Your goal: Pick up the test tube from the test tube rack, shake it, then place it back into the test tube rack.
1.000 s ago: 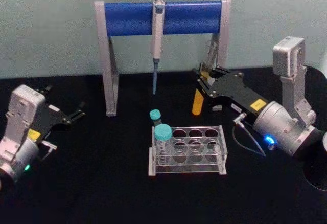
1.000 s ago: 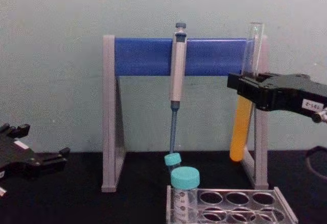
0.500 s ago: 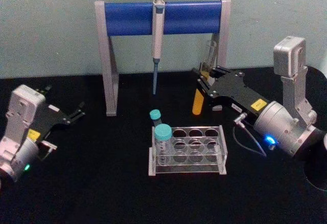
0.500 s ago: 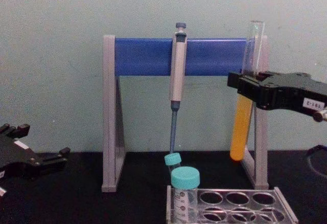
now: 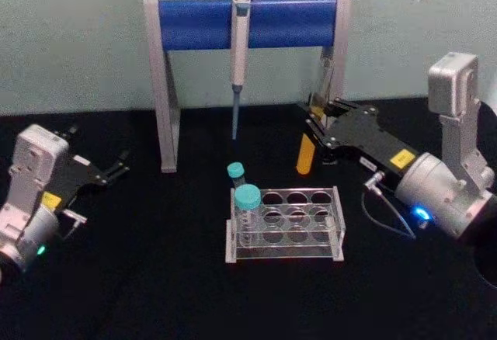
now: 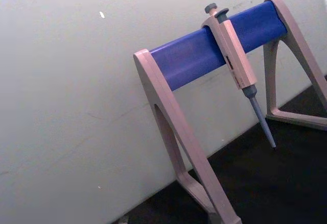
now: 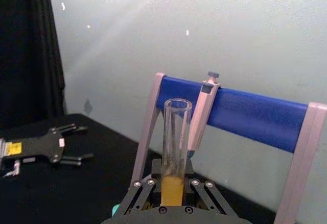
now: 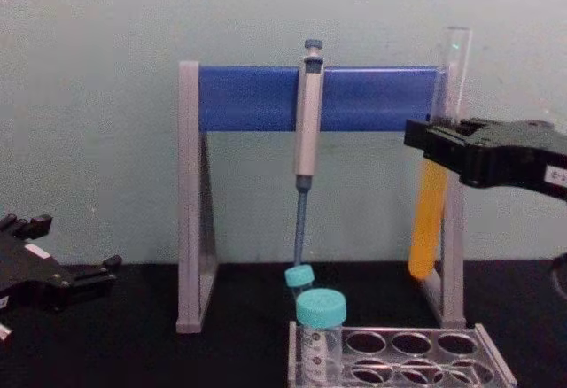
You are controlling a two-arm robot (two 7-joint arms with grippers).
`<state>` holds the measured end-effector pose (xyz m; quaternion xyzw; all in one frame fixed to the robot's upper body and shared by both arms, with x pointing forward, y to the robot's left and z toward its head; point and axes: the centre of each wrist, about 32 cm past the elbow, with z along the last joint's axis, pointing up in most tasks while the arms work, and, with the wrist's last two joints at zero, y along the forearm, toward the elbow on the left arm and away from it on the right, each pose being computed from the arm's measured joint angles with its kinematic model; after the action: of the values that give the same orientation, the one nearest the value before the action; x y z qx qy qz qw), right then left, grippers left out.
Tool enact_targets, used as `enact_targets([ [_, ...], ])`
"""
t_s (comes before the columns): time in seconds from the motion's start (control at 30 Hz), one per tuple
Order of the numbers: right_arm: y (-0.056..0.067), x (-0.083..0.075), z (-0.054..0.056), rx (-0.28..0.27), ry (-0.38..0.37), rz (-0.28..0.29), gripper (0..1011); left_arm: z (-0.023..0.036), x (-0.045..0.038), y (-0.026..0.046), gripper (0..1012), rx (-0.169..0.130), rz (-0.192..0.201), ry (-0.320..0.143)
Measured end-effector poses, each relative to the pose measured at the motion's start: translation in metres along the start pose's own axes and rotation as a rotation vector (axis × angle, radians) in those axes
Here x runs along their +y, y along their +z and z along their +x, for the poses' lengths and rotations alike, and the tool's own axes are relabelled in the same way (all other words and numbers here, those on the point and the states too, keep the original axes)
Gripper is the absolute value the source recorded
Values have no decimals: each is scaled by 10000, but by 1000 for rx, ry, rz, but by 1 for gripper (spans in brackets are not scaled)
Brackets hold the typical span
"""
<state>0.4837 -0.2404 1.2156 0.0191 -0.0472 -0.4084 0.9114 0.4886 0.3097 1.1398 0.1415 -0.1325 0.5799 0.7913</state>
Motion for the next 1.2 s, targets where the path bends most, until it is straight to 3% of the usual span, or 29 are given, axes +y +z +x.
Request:
enact_targets([
  [0.5,-117,-256,15,-15,65,-43,229,0,0,0,1001,0,0,0],
  [1.2,-275,-76,77,2,94,-54,229,0,0,0,1001,0,0,0],
])
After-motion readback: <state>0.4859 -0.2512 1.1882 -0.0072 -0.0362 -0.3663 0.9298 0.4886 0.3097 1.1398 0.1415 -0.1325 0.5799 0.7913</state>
